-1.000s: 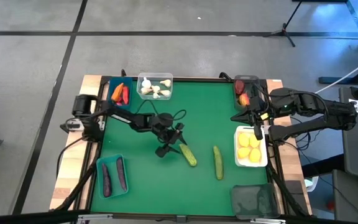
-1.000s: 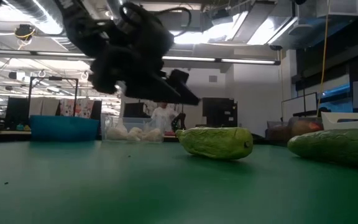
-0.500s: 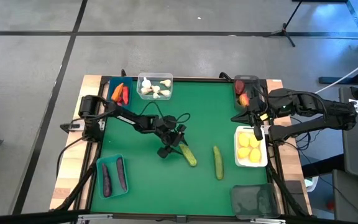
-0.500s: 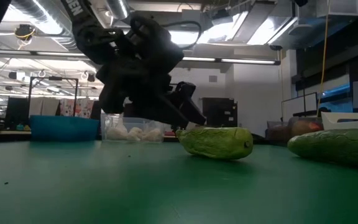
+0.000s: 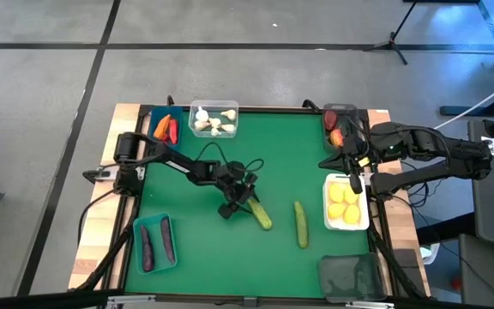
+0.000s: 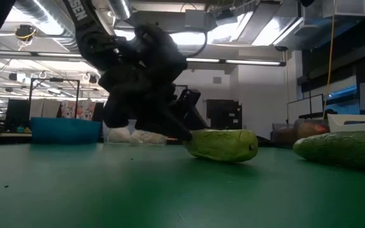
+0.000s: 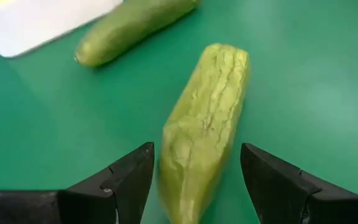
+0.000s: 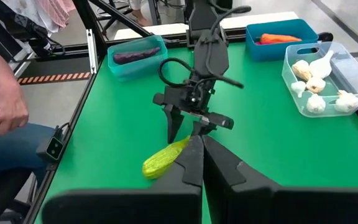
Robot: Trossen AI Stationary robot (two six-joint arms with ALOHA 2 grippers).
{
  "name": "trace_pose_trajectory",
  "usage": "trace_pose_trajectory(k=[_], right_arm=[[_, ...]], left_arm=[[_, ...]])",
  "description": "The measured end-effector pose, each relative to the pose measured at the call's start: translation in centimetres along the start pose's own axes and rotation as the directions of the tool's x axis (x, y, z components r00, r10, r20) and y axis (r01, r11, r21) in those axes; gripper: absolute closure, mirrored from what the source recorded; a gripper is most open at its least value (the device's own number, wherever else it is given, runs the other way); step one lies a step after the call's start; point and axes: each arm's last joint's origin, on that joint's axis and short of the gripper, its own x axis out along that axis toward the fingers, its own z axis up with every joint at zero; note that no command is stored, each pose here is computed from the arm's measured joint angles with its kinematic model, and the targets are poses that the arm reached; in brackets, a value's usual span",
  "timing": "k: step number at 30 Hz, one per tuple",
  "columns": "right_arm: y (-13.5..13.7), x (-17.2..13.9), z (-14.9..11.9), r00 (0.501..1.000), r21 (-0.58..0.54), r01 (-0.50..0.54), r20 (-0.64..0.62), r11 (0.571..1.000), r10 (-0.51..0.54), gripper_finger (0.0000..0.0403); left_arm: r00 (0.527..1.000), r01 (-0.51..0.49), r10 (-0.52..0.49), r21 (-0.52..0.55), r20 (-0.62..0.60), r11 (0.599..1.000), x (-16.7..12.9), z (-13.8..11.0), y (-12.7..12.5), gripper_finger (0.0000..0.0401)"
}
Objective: Sort produce into baskets
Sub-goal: Put the green cucumber into the bottom black bin
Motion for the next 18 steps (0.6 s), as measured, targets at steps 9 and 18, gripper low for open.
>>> trace_pose_trajectory(k=[9,18], right_arm=[[0.0,0.0,0.02,1.0,-0.005,0.0,0.002,1.0,0.0,0.0402],[-0.02,0.0,0.03,1.0,-0.005,0.008,0.003,1.0,-0.008,0.0402]], left_arm=[[0.997,0.07,-0.07,0.009,0.031,0.997,0.59,-0.55,-0.31,0.0166],[0.996,0.087,-0.085,-0.041,0.029,0.995,1.0,-0.59,-0.72,0.0166]])
